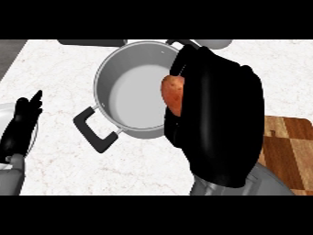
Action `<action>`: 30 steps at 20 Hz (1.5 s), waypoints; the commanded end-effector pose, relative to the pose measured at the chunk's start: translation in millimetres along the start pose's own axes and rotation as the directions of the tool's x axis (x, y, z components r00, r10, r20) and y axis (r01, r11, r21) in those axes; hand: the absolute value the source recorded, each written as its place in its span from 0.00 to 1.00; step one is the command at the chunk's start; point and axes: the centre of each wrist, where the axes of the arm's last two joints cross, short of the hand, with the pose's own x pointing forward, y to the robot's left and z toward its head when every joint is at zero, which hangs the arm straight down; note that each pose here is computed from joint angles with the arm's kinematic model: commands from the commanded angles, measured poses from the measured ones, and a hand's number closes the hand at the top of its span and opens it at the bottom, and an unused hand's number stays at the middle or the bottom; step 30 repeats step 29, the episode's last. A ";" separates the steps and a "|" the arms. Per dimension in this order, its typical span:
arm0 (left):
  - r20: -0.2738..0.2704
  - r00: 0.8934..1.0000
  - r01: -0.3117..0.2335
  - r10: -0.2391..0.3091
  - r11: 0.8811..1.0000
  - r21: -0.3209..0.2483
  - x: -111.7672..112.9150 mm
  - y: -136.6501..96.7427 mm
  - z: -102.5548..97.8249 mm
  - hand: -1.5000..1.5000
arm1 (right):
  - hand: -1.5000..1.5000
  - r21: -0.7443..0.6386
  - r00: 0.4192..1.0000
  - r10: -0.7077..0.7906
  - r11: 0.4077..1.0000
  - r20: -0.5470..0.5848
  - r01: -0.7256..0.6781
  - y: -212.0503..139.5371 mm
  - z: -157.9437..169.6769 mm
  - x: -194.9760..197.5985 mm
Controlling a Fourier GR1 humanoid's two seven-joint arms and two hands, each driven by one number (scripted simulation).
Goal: Pick the sweet potato from the cutting board and place it in the pot
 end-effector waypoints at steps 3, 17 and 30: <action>0.009 1.000 -0.007 0.007 1.000 -0.001 3.3 -1.7 -3.8 0.50 | 1.00 0.157 0.979 -0.012 0.987 -0.205 0.045 26.2 -44.1 22.0; 0.001 1.000 0.005 -0.005 1.000 -0.015 4.7 7.3 -8.0 0.50 | 0.00 0.124 0.857 -0.388 0.885 -0.339 0.449 78.1 -77.4 14.0; -0.037 0.999 -0.013 0.015 0.999 0.036 -11.5 20.1 -2.7 0.50 | 0.00 -0.298 0.690 -0.677 0.734 -0.257 0.610 78.2 -66.6 -28.9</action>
